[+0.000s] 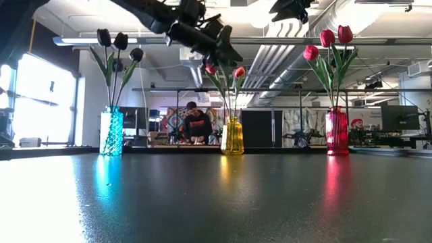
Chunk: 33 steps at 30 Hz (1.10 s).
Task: Sort flowers into vase by color
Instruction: Put the orange flower into the yellow vase, then return to Home Position
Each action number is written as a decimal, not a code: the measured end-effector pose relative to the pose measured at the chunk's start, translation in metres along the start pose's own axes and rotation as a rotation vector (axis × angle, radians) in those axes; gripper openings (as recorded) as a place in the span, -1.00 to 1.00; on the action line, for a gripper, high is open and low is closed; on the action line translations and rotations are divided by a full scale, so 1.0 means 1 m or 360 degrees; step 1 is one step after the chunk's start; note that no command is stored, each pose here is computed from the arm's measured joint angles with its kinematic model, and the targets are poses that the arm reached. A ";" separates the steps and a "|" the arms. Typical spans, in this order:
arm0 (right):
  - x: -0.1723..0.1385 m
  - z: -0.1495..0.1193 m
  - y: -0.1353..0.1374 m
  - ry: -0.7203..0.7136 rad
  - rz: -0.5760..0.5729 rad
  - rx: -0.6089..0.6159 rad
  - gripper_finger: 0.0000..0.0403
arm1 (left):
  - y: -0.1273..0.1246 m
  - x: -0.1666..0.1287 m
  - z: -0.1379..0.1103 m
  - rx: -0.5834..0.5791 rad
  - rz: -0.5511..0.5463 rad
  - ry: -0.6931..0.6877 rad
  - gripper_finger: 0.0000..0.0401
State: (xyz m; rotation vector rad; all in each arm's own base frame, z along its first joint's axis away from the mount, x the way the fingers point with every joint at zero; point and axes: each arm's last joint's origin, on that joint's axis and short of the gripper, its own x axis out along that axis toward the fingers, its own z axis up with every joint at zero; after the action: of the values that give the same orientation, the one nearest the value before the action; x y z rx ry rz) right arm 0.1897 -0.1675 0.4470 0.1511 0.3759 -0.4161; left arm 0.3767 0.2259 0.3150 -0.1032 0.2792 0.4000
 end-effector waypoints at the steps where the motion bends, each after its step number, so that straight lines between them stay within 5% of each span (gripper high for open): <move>1: 0.000 0.000 0.000 0.0003 0.0001 -0.0015 -0.28 | -0.001 -0.001 0.002 0.0002 -0.0002 0.0021 -0.19; 12: 0.000 -0.006 -0.013 0.0078 -0.0005 -0.0029 -0.28 | -0.003 -0.015 0.019 -0.0054 -0.0013 0.0228 -0.19; 20: 0.004 -0.005 -0.014 0.0054 0.0042 -0.0038 -0.28 | -0.001 -0.042 0.063 -0.0037 0.0019 0.0067 -0.19; 25: 0.037 -0.015 -0.022 0.0082 0.0228 0.0078 -0.28 | 0.008 -0.052 0.082 -0.0084 0.0030 0.0035 -0.20; 33: 0.041 -0.005 -0.013 -0.0172 0.0318 0.0050 -0.53 | 0.024 -0.125 0.129 -0.0062 0.0055 -0.0213 -0.43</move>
State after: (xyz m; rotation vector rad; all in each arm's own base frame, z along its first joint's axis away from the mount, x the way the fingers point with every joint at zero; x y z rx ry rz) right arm 0.2173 -0.1932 0.4261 0.1942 0.2451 -0.2320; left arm 0.2893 0.2217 0.4736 -0.1094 0.1412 0.4451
